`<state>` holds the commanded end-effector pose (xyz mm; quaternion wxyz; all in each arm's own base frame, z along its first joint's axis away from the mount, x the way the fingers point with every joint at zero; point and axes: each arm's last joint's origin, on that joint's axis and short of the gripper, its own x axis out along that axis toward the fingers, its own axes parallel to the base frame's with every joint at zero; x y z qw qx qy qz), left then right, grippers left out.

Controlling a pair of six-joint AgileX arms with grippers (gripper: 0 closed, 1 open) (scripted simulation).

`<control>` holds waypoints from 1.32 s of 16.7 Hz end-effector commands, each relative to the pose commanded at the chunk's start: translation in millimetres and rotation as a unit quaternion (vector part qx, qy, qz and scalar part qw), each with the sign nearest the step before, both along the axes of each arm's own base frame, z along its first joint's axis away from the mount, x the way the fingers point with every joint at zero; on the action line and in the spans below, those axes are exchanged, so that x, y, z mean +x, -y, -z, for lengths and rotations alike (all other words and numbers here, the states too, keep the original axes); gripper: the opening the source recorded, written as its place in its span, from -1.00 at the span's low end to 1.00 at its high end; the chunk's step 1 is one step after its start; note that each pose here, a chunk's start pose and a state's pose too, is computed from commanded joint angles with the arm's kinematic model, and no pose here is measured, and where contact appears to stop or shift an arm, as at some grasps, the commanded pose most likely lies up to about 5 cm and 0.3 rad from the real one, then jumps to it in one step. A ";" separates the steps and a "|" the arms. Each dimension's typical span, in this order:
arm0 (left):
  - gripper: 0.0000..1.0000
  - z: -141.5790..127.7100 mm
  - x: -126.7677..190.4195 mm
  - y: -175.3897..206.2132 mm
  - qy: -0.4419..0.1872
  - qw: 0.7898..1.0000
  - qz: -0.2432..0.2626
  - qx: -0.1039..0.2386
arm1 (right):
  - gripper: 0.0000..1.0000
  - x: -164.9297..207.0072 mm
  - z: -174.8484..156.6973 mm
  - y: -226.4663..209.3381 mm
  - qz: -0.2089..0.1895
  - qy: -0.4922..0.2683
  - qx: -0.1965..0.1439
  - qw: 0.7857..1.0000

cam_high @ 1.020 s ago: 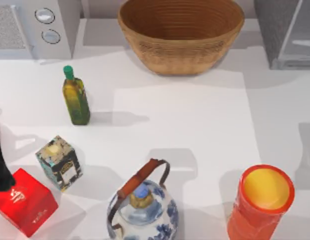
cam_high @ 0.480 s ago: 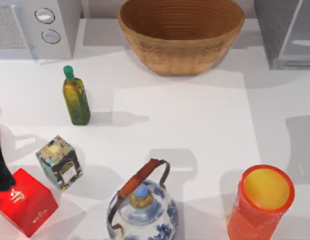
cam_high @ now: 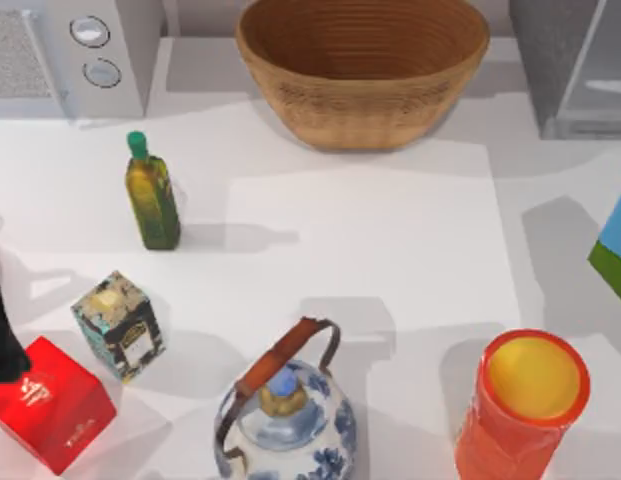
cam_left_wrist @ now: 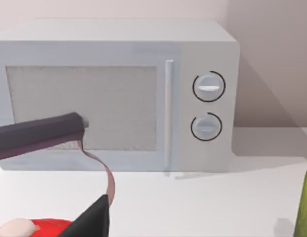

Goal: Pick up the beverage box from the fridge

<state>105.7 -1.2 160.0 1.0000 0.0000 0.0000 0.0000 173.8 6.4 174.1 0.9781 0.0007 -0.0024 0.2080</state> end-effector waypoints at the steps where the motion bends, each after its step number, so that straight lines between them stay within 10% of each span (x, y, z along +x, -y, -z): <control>1: 1.00 0.0 0.0 0.0 0.000 1.000 0.000 0.000 | -1.00 7.5 4.1 -0.3 -0.018 -0.003 0.000 1.000; 11: 1.00 0.0 0.0 0.0 0.000 1.000 0.000 0.000 | -1.00 48.6 46.5 -2.5 -0.163 -0.005 0.000 0.987; 22: 1.00 0.0 0.0 0.0 0.000 1.000 0.000 0.000 | -1.00 55.7 46.6 3.6 -0.140 -0.010 0.019 0.990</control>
